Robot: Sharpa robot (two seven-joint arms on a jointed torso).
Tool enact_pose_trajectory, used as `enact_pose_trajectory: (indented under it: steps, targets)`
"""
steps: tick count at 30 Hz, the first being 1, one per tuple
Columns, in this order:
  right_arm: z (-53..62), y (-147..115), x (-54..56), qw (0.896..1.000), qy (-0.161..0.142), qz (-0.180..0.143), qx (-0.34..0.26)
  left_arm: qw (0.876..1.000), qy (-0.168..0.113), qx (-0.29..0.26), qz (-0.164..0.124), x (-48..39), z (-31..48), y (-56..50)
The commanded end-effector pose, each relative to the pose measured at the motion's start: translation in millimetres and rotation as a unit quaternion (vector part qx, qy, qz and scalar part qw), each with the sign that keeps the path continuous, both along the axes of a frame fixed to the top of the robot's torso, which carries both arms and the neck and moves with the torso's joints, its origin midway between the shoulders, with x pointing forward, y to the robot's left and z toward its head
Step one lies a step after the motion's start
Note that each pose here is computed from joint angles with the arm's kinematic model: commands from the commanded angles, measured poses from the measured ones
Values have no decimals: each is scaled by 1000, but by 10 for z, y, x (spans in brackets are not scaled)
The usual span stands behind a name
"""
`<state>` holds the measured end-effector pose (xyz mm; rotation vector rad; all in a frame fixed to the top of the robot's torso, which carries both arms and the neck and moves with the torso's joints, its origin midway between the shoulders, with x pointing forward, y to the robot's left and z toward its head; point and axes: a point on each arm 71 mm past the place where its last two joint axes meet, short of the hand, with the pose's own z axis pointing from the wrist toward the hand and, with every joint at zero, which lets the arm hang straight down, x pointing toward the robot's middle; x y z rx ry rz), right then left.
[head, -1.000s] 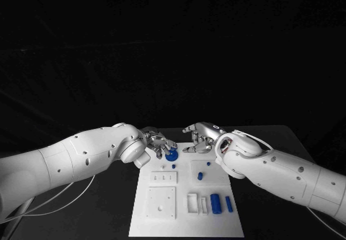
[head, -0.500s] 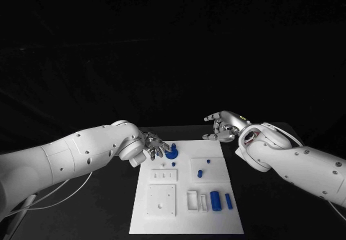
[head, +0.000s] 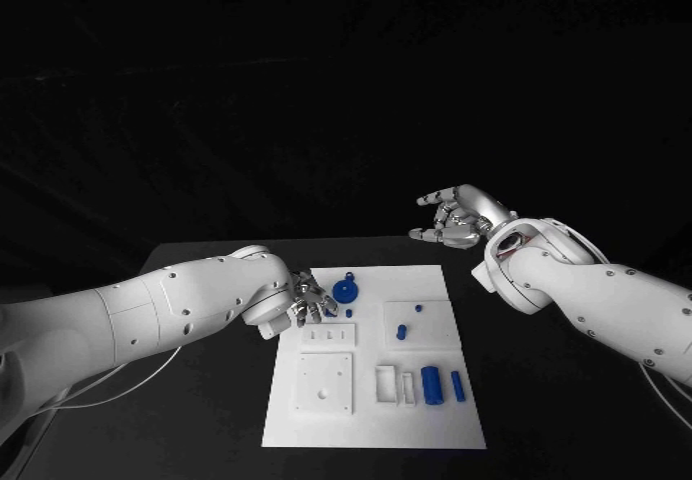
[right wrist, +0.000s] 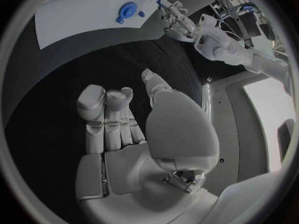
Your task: Assemble the parts on the task board
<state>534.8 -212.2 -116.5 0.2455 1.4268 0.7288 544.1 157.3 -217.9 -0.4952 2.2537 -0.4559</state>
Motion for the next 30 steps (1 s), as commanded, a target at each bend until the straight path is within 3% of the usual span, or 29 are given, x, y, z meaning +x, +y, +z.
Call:
enact_pose_trajectory:
  steps: [1, 17, 30]
  targets:
    - [20, 15, 3, 1000, -4, 3, 20, 1000, -9, 12, 1, -18, -37, -28]
    - [31, 55, 17, 1000, 1, 4, 23, 1000, -12, 24, 0, -41, -149, -124]
    - [23, 58, 29, 1000, 4, 4, 22, 1000, 3, 28, 0, -76, -252, -105]
